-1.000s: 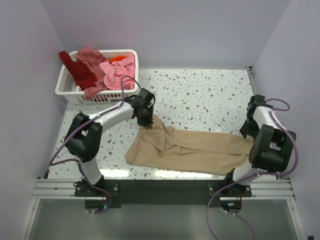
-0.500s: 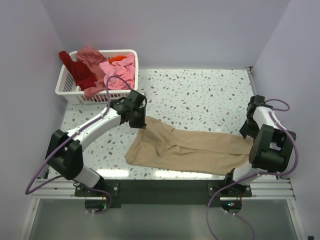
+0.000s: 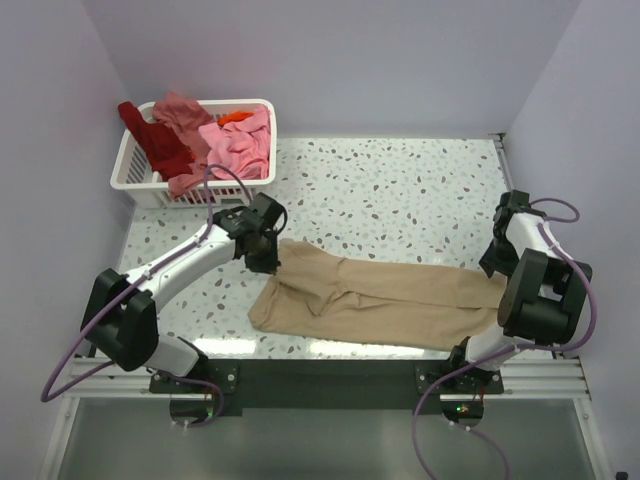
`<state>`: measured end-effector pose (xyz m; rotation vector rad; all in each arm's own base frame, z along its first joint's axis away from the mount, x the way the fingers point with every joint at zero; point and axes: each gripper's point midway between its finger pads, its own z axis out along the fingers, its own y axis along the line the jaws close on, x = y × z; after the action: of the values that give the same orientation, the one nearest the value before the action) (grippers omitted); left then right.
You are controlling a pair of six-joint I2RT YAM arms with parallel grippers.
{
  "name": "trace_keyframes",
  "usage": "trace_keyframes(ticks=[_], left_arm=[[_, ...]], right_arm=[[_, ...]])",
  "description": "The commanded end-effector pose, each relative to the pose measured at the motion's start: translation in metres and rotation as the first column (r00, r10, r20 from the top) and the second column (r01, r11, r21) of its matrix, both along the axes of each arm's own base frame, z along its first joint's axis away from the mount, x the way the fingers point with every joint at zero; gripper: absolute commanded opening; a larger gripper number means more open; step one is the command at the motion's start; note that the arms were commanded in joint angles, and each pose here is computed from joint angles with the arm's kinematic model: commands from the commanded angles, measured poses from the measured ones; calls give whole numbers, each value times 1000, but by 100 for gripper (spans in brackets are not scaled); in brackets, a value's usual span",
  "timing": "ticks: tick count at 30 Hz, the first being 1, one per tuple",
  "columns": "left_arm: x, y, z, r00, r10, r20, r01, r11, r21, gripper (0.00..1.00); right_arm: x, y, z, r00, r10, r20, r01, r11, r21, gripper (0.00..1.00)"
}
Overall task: Fold and stack the t-shirts
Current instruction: Fold the tshirt
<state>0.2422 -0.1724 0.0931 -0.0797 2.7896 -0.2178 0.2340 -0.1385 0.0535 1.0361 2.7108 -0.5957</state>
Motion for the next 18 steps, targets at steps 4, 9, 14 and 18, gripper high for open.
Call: trace_keyframes(ticks=[4,9,14,18], left_arm=[[23,-10,17,998,18,55,-16,999,-31,55],[69,-21,32,992,57,112,-47,995,-89,68],[106,-22,12,987,118,107,-103,985,-138,68],[116,-32,-3,991,108,76,-95,984,-154,66]], right_arm=[[14,-6,14,998,-15,60,17,999,-30,54],[16,-5,20,997,-6,79,9,999,-31,56],[18,-3,18,996,1,87,1,1000,-20,56],[17,-4,19,996,2,86,0,1000,-22,56]])
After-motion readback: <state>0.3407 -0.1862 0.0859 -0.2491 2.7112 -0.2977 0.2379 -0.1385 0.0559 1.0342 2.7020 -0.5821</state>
